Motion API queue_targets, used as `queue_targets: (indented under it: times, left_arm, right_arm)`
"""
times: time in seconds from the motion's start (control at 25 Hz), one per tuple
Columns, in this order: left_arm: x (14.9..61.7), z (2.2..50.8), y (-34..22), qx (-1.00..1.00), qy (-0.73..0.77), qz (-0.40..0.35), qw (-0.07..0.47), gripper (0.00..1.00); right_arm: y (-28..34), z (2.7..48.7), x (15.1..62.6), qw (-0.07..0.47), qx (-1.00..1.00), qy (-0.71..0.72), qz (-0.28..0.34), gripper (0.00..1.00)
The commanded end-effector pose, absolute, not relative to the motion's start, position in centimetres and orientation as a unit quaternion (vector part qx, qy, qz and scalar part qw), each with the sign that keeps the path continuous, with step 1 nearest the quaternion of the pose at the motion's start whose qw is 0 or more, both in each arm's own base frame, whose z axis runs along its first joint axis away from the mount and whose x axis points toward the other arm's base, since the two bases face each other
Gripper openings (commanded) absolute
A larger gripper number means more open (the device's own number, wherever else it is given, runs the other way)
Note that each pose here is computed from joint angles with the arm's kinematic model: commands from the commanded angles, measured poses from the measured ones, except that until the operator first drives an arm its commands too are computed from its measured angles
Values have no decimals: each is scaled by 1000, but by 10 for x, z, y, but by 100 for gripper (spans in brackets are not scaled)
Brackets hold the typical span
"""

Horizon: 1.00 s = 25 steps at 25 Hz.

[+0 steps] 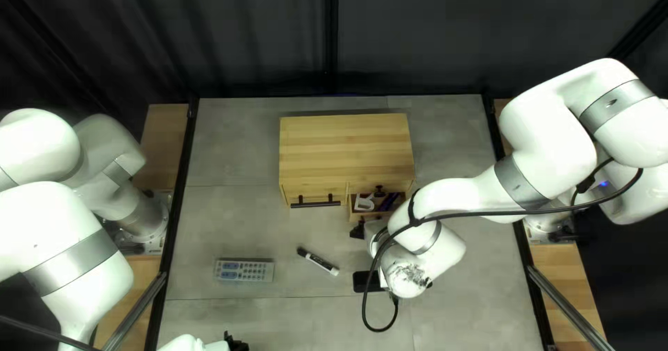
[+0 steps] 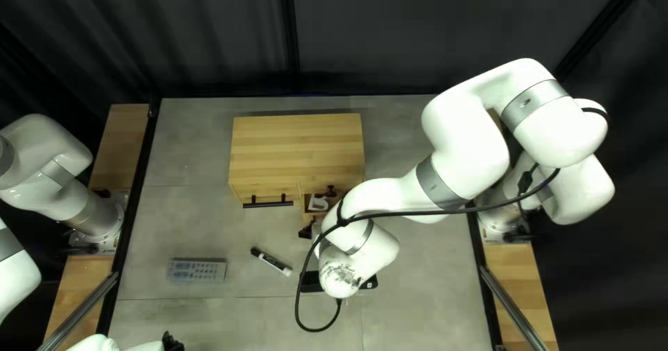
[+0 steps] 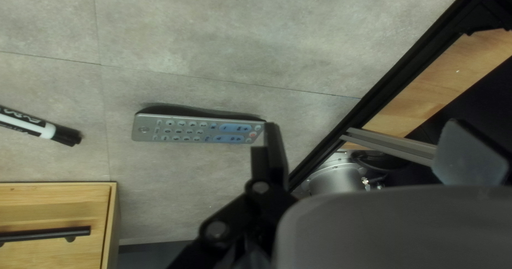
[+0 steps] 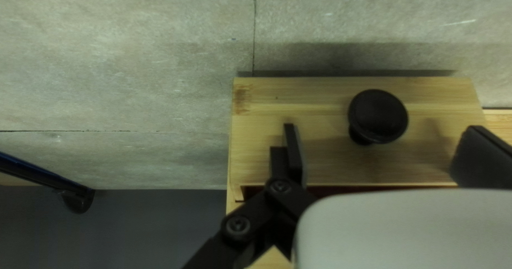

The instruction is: Open drawers and place objects into drawer and close

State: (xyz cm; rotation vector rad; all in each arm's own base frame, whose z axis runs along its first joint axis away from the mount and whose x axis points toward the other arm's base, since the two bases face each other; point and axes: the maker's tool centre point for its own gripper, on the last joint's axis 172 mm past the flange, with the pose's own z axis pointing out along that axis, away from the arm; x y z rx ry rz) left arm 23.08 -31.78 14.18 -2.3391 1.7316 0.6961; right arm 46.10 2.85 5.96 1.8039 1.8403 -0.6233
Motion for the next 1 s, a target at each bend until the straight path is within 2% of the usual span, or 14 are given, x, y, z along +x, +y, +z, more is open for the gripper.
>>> queue_targets:
  times: [0.04,1.0]
  left_arm:
    - [231,142,-318,-780,577,232,75,100]
    - [231,142,-318,-780,577,232,75,100]
  right_arm:
    - [26,59,461,243,660,673,-228,100]
    - [9,55,458,265,648,669,-250,100]
